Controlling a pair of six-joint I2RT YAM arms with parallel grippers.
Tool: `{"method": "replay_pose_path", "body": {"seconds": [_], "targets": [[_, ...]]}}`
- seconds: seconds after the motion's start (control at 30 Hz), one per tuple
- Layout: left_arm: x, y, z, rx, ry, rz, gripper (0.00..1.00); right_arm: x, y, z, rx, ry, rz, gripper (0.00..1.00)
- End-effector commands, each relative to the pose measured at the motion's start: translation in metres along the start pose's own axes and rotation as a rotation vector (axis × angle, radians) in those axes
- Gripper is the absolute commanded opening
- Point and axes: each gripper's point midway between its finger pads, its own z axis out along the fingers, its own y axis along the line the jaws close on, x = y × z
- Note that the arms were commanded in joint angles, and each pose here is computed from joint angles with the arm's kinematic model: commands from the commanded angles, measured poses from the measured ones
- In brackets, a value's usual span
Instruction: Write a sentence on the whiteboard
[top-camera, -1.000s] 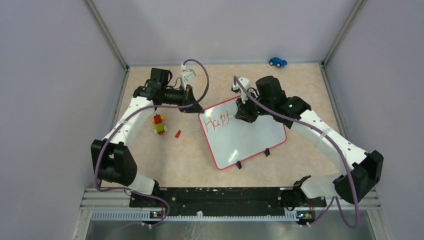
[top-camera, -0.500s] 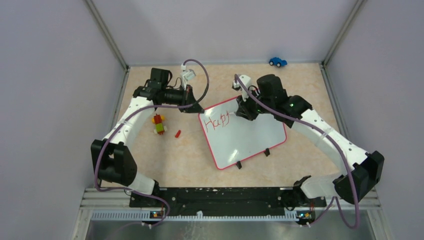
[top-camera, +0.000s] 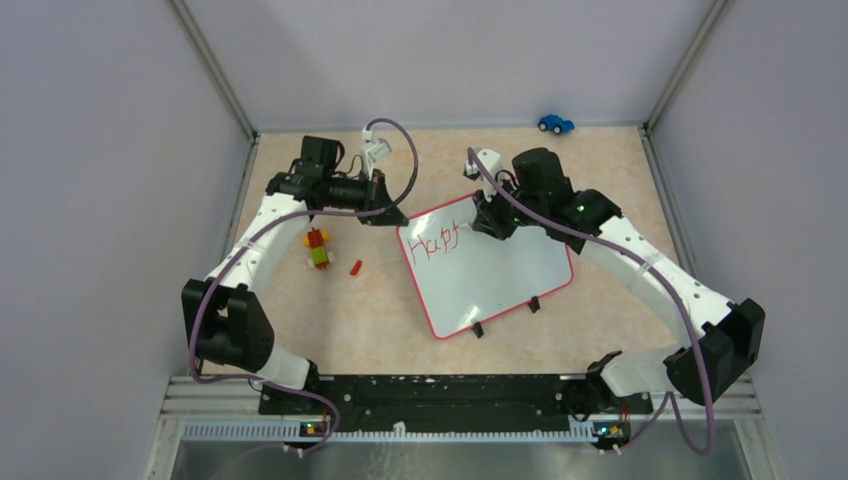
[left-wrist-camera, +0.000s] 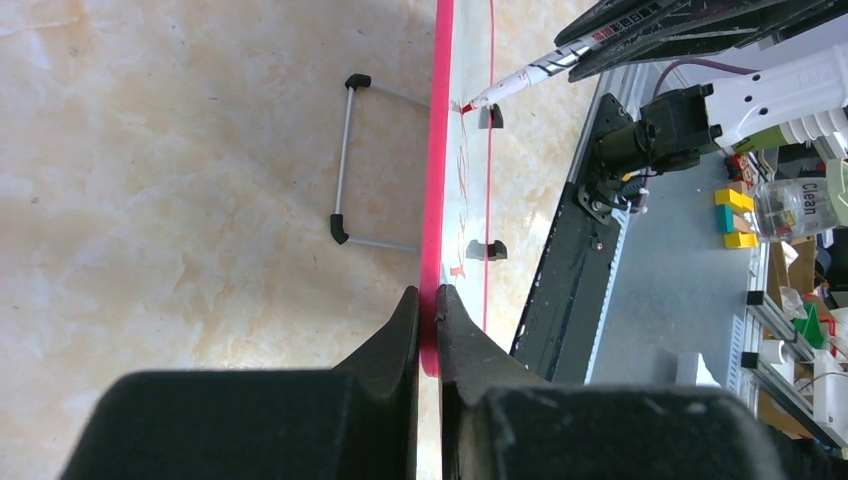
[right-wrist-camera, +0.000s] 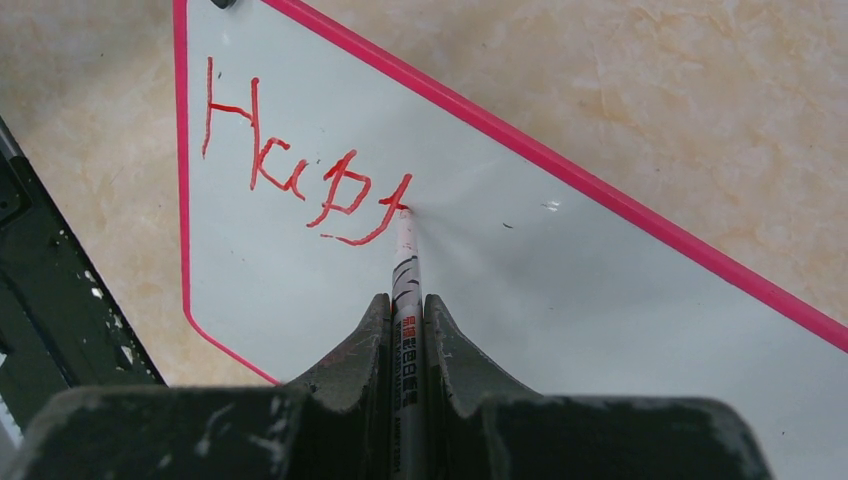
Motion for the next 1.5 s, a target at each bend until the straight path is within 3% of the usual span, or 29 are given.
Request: {"method": "replay_pose_path", "body": {"seconds": [0.0, 0.57, 1.0, 1.47], "targets": [[0.015, -0.007, 0.009, 0.022, 0.052, -0.008, 0.0, -0.025, -0.021, -0.014, 0.075, -0.074, -0.022, 0.0], [0.016, -0.006, 0.01, 0.024, 0.055, -0.013, 0.0, 0.013, -0.005, -0.009, 0.013, -0.003, 0.008, 0.0], [0.016, -0.007, 0.009, 0.023, 0.052, -0.008, 0.0, 0.0, 0.014, 0.0, -0.05, -0.025, -0.002, 0.0], [0.017, -0.006, 0.01, 0.024, 0.055, 0.002, 0.0, -0.012, 0.015, -0.032, -0.111, -0.094, 0.01, 0.0]]}}
